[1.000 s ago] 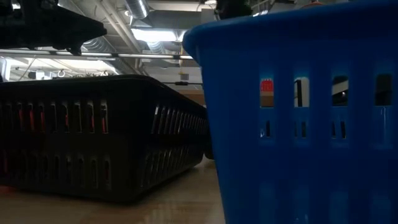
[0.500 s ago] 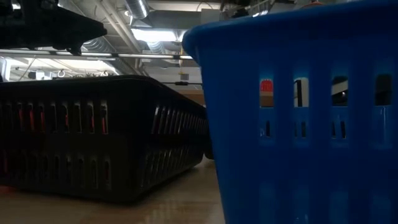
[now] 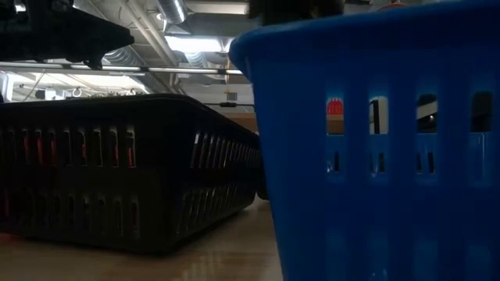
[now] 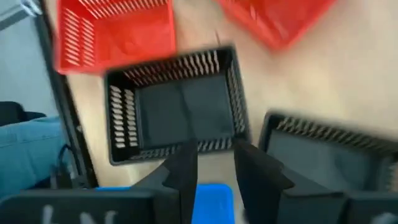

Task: Stack baskets on shelf by color
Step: Put the top left black basket on the shelf

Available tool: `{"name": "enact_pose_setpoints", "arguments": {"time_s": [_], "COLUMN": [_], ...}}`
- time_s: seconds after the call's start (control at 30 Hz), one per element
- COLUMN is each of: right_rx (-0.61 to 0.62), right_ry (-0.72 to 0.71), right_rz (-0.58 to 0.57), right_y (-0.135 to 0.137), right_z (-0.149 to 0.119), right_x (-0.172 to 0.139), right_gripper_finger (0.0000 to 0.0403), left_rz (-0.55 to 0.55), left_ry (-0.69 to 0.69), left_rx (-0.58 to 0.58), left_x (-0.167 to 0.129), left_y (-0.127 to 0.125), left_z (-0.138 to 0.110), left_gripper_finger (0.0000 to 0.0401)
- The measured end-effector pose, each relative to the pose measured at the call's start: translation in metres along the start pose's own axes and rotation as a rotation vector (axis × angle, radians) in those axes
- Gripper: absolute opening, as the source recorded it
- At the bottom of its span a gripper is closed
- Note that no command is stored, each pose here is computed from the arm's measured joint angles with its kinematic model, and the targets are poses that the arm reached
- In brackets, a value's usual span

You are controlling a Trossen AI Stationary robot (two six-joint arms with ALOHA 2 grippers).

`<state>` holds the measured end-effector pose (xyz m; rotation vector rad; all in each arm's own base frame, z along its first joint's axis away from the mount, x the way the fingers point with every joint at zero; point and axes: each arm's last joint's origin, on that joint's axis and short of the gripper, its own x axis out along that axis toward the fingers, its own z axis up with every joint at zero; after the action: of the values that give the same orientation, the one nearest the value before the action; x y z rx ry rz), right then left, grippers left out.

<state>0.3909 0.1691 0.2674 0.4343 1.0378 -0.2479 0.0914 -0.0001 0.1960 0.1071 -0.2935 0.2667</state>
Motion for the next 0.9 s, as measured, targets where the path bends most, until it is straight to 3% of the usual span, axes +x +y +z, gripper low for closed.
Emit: {"name": "enact_pose_setpoints", "arguments": {"time_s": [0.27,0.43,0.63,0.83,0.9], "right_rx": [0.135,0.143,0.120,0.103,0.089], "right_ry": [0.111,0.062,0.004,-0.014,-0.014], "right_rz": [-0.105,-0.062,-0.101,-0.115,-0.117], "right_y": [-0.018,-0.014,-0.016,-0.016,-0.016], "right_z": [-0.047,-0.044,-0.043,-0.042,-0.042], "right_x": [0.042,0.046,0.046,0.046,0.046], "right_gripper_finger": [0.0105,0.0098,0.0095,0.0095,0.0095], "left_rz": [-0.002,-0.010,-0.016,-0.015,-0.037], "left_ry": [0.010,0.056,0.082,0.081,0.079], "left_rx": [0.003,0.019,0.028,-0.003,-0.079], "left_x": [0.000,0.000,0.000,0.000,0.000], "left_y": [0.000,-0.001,-0.001,-0.001,-0.002], "left_z": [-0.001,-0.006,-0.008,-0.008,-0.008], "left_gripper_finger": [0.0127,0.0127,0.0128,0.0127,0.0127]}}
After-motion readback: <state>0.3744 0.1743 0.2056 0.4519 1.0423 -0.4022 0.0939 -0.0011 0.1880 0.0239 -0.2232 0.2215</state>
